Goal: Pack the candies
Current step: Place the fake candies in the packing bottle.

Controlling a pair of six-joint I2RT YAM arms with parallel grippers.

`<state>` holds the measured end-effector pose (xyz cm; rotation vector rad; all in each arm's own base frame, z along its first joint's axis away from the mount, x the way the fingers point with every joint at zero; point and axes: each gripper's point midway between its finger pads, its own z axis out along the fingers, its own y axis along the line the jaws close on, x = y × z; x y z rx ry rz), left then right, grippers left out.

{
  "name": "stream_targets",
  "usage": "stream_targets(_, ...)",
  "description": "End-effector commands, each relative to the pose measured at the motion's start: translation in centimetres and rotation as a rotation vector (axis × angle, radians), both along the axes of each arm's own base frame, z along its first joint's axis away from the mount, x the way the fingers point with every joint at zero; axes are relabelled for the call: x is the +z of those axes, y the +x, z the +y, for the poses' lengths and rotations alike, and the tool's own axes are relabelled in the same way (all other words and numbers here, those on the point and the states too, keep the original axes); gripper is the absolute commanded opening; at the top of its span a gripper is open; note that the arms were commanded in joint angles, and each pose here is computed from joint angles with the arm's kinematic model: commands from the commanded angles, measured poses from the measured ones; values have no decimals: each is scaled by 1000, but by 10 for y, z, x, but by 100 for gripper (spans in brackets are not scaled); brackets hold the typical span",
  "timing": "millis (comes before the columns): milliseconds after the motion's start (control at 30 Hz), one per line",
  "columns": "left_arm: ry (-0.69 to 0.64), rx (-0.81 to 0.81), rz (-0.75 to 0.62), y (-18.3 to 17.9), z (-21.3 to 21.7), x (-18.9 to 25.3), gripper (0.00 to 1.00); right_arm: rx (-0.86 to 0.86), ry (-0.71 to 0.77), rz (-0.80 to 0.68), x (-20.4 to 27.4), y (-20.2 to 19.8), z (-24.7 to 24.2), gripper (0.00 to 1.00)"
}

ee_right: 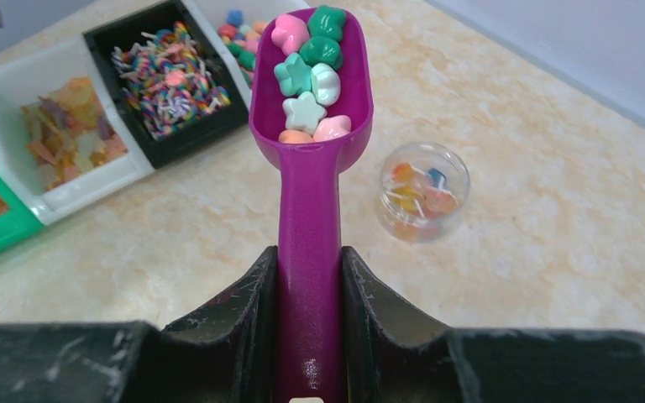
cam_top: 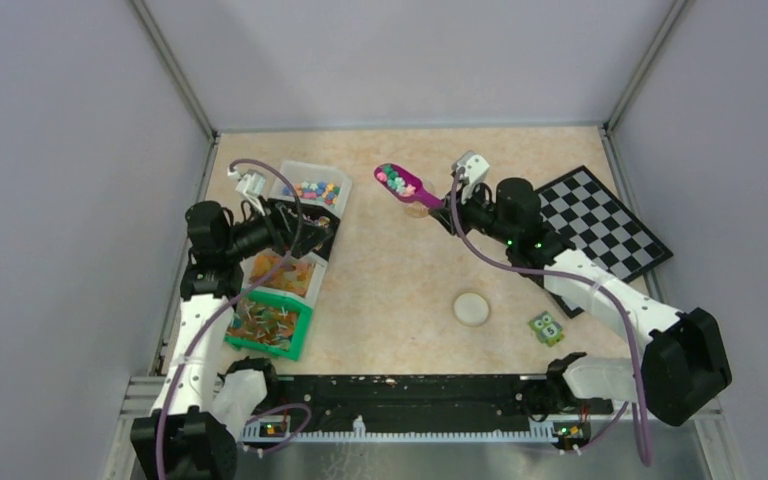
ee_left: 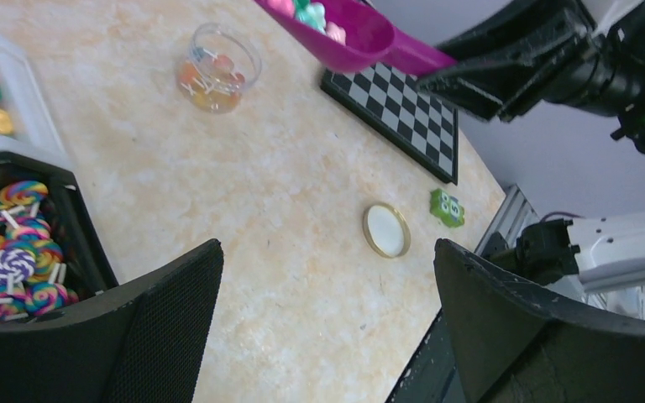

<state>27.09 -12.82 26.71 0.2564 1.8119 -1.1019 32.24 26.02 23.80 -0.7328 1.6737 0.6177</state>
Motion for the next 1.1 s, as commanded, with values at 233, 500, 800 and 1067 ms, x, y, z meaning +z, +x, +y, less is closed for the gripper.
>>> stream_targets(233, 101, -18, -88, -17, -3, -35, 99, -195, -26, -7, -11, 15, -56, 0)
stream_targets(500, 127, 17, -52, -19, 2, -41, 99, -271, -96, 49, -30, 22, -72, 0)
stream_targets(800, 173, 60, -29, -25, 3, -53, 99, -294, -138, 110, -39, 29, -74, 0)
stream_targets(1067, 175, 54, -3, -27, 2, -61, 99, -297, -158, 140, -37, 39, -69, 0)
